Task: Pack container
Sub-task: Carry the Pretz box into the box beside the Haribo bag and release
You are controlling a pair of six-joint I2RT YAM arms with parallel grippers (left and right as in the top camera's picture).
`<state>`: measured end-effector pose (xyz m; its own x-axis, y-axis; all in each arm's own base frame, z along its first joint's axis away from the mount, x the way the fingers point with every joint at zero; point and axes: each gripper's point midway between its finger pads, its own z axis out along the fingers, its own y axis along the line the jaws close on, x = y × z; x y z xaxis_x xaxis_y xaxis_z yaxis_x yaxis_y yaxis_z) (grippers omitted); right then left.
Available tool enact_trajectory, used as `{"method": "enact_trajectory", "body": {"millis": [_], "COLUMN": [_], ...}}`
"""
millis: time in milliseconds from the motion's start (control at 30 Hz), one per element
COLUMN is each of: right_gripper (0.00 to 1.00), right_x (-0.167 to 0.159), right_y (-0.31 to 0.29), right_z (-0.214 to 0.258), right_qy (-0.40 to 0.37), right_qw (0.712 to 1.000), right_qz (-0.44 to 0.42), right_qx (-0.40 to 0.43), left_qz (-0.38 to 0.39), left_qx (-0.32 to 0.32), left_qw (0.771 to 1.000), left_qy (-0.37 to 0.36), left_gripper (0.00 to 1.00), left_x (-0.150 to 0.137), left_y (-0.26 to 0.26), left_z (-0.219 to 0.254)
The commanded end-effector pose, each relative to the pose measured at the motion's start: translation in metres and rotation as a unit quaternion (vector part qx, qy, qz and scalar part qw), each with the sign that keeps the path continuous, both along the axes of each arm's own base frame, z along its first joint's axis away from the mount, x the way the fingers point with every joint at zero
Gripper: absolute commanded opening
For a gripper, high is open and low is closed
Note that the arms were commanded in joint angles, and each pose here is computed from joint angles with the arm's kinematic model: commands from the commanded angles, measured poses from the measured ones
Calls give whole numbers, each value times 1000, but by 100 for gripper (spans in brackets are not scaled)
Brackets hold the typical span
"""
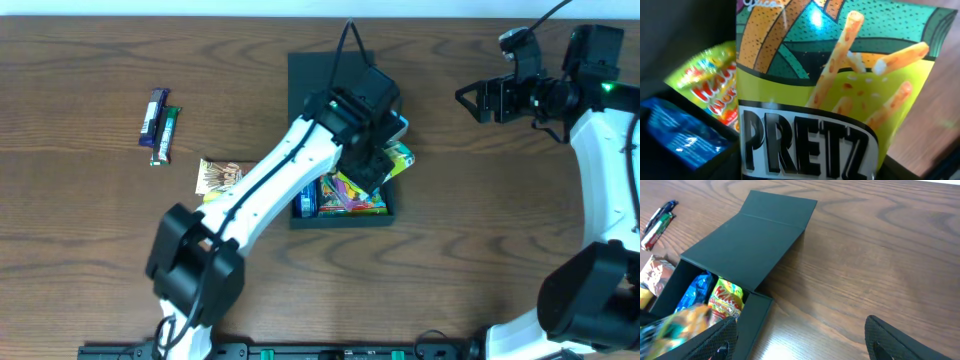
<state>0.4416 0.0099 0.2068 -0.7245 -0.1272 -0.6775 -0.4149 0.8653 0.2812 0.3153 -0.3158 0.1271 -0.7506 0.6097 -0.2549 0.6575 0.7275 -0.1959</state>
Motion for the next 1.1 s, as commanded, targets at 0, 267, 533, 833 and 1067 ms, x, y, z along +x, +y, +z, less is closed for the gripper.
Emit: {"method": "enact_trajectory", "body": {"millis": [0,267,533,833,1067], "right_gripper": [82,86,85,86,85], "right_x": [1,-5,-7,-8,-8], "right_y": [-2,-1,0,0,0], "right_z": [1,-3,-4,-4,-5], "right_qy": [-9,2,6,7,8], "right_qw": [1000,1000,1000,1000,1000], "right_qz": [10,18,20,20,20], "right_qx": [-2,-5,-5,-5,-4], "left_qz": [149,297,361,371,349], "left_qx": [37,28,23,10,-4], "left_qw": [988,954,931,927,936], "left_qy": [33,32,42,58,53], "left_gripper": [63,72,75,91,93], "left_x": [9,27,28,26,30], "left_y": [13,15,17,11,6], "left_z": [-24,-28,-28,-27,-25]}}
